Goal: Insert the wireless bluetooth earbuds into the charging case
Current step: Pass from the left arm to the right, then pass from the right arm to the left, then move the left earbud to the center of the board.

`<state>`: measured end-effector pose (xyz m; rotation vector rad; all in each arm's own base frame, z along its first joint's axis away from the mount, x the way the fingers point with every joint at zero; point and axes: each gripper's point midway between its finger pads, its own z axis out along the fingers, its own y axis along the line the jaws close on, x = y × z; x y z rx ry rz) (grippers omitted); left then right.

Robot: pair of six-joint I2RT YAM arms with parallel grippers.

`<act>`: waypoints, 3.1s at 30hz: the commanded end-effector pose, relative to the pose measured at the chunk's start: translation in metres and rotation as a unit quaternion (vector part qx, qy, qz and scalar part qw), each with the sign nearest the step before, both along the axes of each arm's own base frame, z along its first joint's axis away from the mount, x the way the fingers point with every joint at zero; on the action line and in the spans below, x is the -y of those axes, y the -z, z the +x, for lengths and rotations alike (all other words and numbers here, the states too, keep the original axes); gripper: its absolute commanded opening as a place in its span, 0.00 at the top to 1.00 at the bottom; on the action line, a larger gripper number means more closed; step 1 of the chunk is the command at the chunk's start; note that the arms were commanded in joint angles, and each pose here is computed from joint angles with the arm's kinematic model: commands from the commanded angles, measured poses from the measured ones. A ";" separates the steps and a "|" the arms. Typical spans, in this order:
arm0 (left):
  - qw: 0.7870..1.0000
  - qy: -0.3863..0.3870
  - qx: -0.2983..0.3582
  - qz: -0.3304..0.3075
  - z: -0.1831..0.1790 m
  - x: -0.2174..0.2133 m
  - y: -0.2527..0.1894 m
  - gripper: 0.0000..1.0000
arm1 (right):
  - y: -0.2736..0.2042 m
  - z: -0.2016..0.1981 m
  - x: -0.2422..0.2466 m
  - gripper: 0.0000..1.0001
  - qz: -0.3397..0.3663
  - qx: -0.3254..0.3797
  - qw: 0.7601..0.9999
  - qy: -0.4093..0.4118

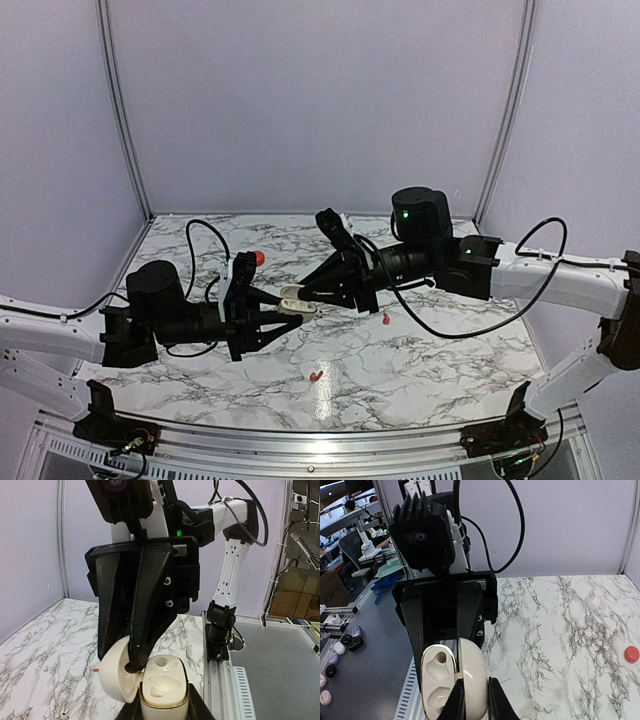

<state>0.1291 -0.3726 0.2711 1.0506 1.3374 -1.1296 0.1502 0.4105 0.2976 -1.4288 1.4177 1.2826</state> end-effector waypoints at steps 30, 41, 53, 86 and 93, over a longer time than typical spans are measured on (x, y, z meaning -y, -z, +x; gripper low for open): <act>0.999 0.008 0.027 -0.017 -0.002 0.001 -0.014 0.97 | -0.031 0.007 -0.003 0.44 0.038 0.010 0.999 0.013; 0.999 -0.016 0.039 0.001 0.005 -0.004 0.002 1.00 | -0.048 0.024 0.024 0.35 0.078 -0.015 0.997 0.015; 0.998 -0.062 -0.004 -0.033 0.029 -0.024 0.005 1.00 | 0.073 0.206 0.100 0.38 -0.057 -0.117 0.942 0.310; 0.995 -0.087 -0.019 -0.043 0.033 -0.055 0.020 1.00 | 0.233 0.192 0.021 0.50 -0.435 -0.009 0.879 0.196; 0.995 -0.090 -0.018 -0.045 0.032 -0.059 0.020 1.00 | 0.248 0.193 0.019 0.53 -0.458 -0.008 0.868 0.190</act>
